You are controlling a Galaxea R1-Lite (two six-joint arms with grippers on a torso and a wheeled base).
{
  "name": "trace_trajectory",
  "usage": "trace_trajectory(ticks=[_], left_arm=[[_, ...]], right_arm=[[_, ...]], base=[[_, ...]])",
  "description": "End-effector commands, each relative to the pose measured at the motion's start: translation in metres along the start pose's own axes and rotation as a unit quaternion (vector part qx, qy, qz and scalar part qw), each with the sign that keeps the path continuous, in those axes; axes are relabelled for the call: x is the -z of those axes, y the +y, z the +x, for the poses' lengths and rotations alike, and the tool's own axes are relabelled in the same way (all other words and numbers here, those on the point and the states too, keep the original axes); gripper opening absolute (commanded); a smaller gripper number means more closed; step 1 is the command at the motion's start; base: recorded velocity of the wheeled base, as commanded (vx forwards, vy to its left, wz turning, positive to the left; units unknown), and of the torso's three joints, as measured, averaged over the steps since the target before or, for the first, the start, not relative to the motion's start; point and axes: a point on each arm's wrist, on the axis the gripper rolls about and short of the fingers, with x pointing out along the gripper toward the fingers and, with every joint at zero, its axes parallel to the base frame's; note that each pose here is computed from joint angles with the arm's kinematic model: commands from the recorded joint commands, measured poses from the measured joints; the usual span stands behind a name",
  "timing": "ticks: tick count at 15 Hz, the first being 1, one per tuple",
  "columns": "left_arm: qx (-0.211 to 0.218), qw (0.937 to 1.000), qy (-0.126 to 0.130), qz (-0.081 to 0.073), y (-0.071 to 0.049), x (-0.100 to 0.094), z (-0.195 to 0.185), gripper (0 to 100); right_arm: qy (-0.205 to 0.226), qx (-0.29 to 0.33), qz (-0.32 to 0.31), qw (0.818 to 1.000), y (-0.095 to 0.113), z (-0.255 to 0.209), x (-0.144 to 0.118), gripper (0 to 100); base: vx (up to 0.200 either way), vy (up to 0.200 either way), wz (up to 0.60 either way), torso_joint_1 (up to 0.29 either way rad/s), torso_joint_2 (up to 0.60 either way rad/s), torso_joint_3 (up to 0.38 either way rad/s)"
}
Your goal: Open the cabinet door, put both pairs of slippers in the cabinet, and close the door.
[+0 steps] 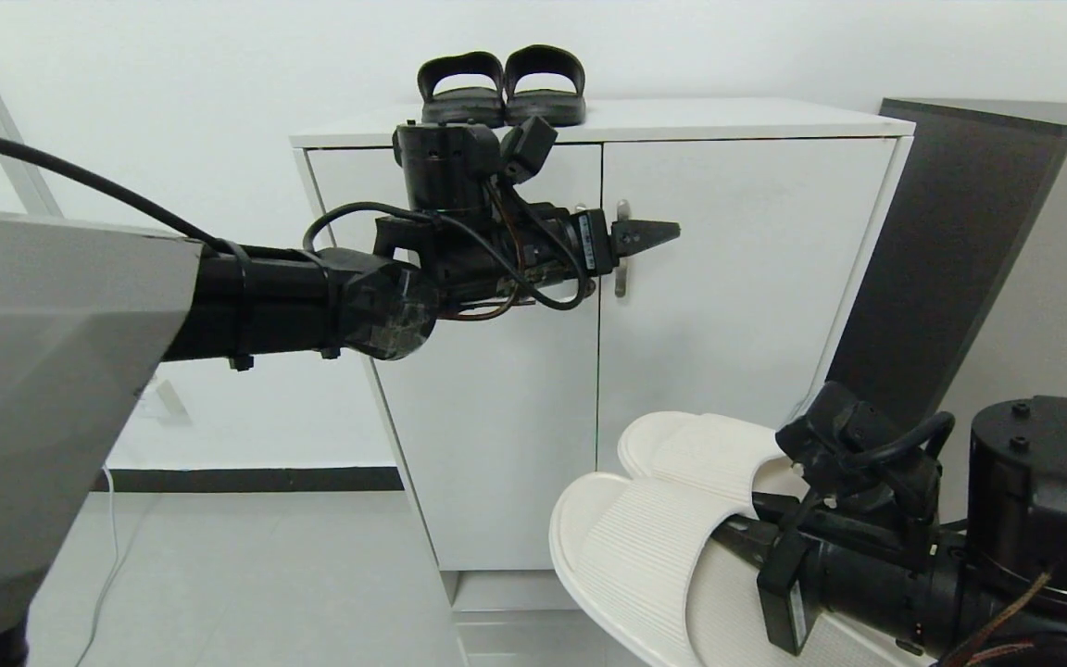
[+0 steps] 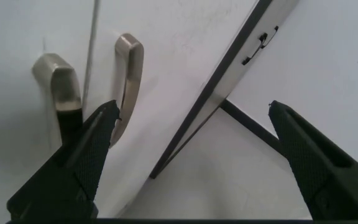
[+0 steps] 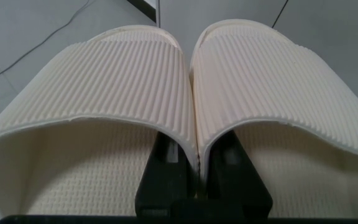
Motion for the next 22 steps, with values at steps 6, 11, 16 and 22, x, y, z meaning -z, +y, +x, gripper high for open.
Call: trace_trajectory(ticks=[6,11,16,22], left_arm=[[-0.004,1.0000,0.004,-0.002,0.007,0.002,0.013,100],[-0.001,1.0000,0.004,-0.002,0.004,0.002,0.013,0],[0.001,1.0000,0.006,-0.002,-0.001,0.002,0.012,0],[0.024,0.9993,0.027,-0.005,-0.035,0.007,-0.001,0]], right_arm=[[0.001,0.000,0.000,1.000,0.000,0.000,0.001,0],[0.002,0.000,-0.003,1.000,0.000,-0.001,0.002,0],[0.001,-0.020,-0.011,1.000,0.002,-0.006,0.005,0],[-0.006,-0.032,-0.012,0.999,0.002,-0.011,0.004,0]], base=[[0.000,0.000,0.00,0.000,0.00,0.000],[0.000,0.000,0.00,0.000,0.00,0.000],[0.000,0.000,0.00,0.000,0.00,0.000],[0.000,0.000,0.00,0.000,0.00,0.000]])
